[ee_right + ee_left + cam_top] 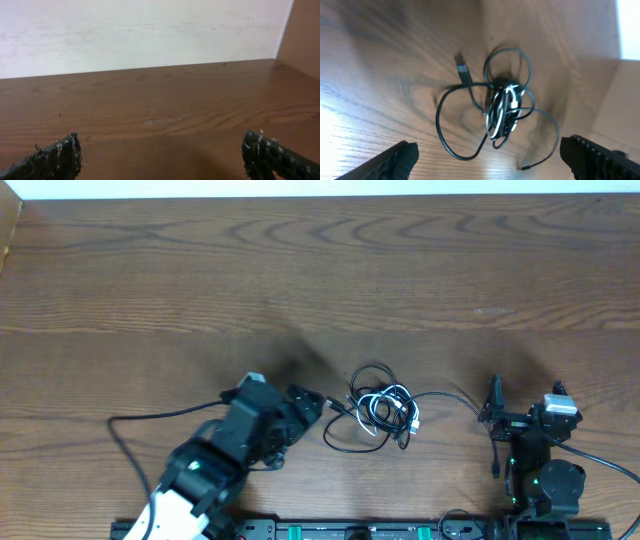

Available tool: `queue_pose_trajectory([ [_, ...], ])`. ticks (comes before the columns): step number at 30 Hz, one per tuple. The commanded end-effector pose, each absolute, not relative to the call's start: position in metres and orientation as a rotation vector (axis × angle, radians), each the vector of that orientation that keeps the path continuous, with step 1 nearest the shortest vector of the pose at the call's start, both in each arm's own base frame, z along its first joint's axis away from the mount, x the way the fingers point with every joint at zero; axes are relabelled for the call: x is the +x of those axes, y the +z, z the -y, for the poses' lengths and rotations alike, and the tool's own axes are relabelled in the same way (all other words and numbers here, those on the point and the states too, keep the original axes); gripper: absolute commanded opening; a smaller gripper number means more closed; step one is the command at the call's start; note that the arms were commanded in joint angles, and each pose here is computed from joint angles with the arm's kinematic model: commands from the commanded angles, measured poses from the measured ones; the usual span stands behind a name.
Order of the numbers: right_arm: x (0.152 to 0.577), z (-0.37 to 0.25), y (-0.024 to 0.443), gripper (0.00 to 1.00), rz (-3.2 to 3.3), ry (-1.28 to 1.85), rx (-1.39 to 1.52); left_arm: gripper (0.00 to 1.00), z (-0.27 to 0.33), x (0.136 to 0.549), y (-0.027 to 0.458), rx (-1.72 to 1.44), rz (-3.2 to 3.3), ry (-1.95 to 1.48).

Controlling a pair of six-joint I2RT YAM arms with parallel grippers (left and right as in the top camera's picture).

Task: Untangle cables
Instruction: 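Reach the left gripper toward the tangled black and white cable bundle, then close the left gripper on the cable bundle's central knot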

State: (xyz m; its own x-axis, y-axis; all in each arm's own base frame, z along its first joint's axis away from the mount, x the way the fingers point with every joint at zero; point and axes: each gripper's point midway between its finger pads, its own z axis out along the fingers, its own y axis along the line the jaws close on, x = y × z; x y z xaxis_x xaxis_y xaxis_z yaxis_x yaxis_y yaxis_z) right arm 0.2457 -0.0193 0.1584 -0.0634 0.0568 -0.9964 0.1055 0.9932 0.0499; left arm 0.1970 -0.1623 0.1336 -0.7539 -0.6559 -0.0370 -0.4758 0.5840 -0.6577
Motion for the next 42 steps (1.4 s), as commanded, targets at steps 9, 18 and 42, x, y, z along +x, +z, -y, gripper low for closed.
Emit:
queue_pose_trajectory([
  [9, 0.246, 0.018, 0.158, 0.99, -1.636, -0.047, 0.113, 0.96, 0.193, 0.200, 0.089, -1.125, -2.610, -0.763],
  [18, 0.246, 0.018, 0.158, 0.99, -1.636, -0.047, 0.112, 0.96, 0.237, 0.197, 0.062, -1.098, -2.671, -0.788],
  [42, 0.246, 0.018, 0.158, 0.99, -1.636, -0.047, 0.113, 0.10, 0.231, 0.253, 0.054, -0.735, -2.521, -0.656],
])
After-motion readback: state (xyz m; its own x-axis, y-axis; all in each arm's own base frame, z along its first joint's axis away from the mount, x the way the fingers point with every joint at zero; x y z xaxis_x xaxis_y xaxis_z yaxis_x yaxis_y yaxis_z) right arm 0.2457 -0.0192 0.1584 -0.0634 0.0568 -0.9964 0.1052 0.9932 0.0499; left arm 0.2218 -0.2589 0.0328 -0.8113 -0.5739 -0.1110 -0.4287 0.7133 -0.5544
